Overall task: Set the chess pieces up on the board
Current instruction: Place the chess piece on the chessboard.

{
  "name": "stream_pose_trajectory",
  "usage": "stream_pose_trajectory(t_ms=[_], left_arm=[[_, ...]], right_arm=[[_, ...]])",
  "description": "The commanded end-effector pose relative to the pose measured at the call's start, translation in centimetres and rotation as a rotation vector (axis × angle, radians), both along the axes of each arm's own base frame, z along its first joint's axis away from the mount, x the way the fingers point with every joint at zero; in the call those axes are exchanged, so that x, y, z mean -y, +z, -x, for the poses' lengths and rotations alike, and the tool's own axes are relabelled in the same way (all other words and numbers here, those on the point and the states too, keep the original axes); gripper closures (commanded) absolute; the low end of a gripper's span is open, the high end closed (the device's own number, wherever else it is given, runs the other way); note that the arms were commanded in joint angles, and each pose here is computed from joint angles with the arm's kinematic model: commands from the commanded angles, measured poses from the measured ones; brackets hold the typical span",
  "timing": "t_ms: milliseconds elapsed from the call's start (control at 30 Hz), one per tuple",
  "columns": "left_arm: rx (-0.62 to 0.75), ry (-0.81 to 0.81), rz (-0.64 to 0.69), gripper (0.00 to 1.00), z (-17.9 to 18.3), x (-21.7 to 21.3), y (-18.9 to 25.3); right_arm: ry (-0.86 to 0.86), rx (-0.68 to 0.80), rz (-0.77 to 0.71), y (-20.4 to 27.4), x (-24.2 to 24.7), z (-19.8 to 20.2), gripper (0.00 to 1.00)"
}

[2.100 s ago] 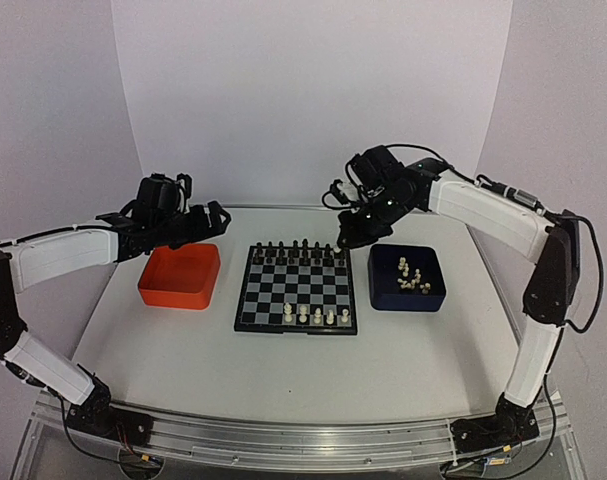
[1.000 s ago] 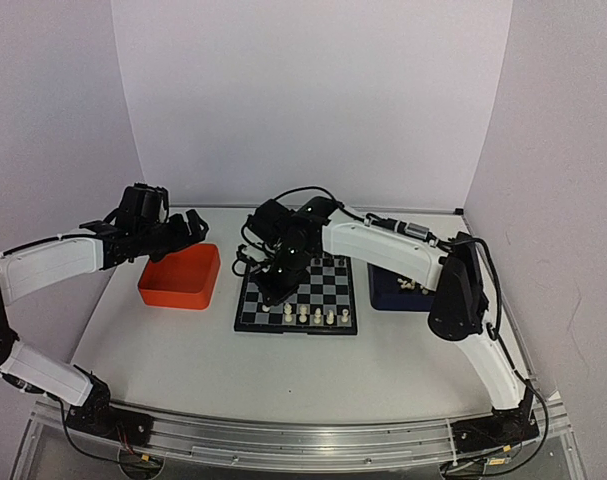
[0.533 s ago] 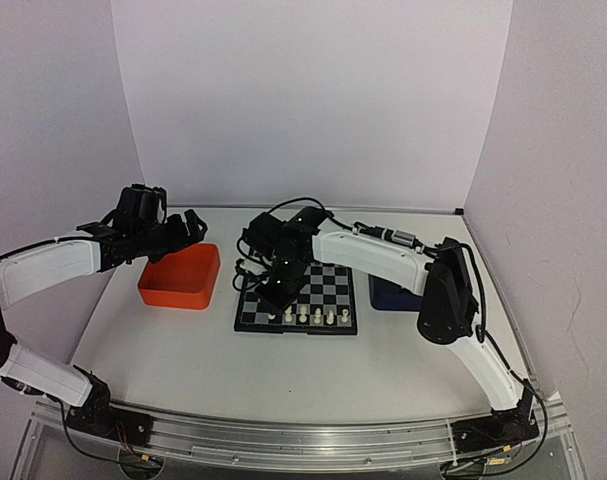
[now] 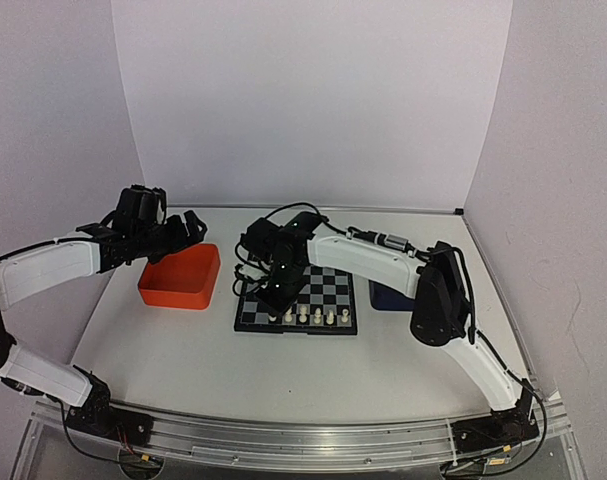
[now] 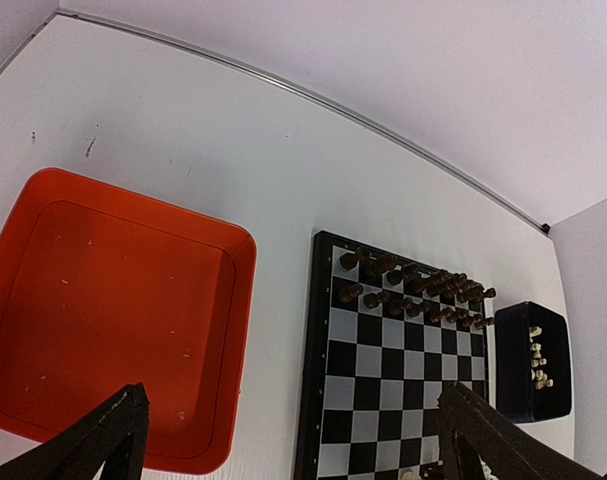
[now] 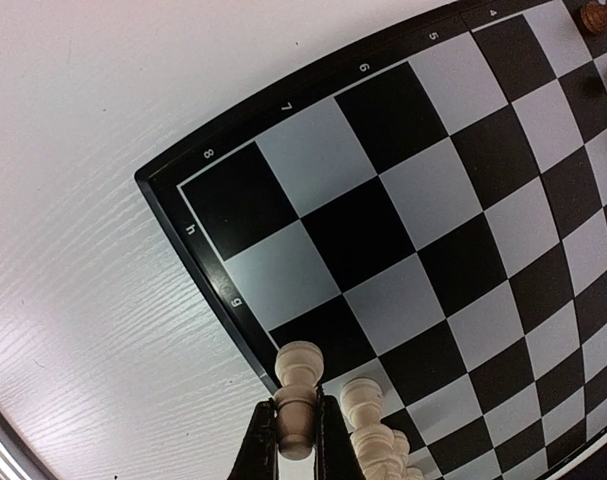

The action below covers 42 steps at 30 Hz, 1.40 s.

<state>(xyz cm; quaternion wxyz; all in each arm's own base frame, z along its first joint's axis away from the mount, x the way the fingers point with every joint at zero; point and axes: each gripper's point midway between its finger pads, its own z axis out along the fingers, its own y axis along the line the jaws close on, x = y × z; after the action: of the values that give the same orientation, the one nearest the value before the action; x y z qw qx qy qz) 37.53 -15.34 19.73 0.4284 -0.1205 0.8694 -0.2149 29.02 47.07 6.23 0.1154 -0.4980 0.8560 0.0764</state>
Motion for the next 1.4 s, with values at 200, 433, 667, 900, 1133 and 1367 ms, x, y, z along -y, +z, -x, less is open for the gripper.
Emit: stream_pose_trajectory(t_ms=[200,433,667,900,1133,1367], left_arm=[[0.040,-0.004,0.020,0.00,0.1,-0.1,1.3],[0.041,-0.009,0.019,0.00,0.0,0.0,1.4],[0.044,-0.013,0.019,0.00,-0.1,0.1,1.4],[0.041,-0.017,0.019,0.00,-0.1,0.2,1.4],[0.041,-0.016,0.019,0.00,-0.2,0.2,1.3],[0.039,-0.013,0.017,0.00,-0.2,0.2,1.2]], right_arm=[[0.024,0.038,0.009,0.0,-0.4,-0.7,1.00],[0.032,0.052,0.023,-0.3,-0.3,-0.9,1.00],[0.038,0.056,0.030,-0.5,-0.2,-1.0,1.00],[0.043,0.056,0.036,-0.8,-0.2,-1.0,1.00],[0.046,0.058,0.042,-1.0,-0.1,-1.1,1.00],[0.049,0.052,0.044,-1.3,-0.1,-1.0,1.00]])
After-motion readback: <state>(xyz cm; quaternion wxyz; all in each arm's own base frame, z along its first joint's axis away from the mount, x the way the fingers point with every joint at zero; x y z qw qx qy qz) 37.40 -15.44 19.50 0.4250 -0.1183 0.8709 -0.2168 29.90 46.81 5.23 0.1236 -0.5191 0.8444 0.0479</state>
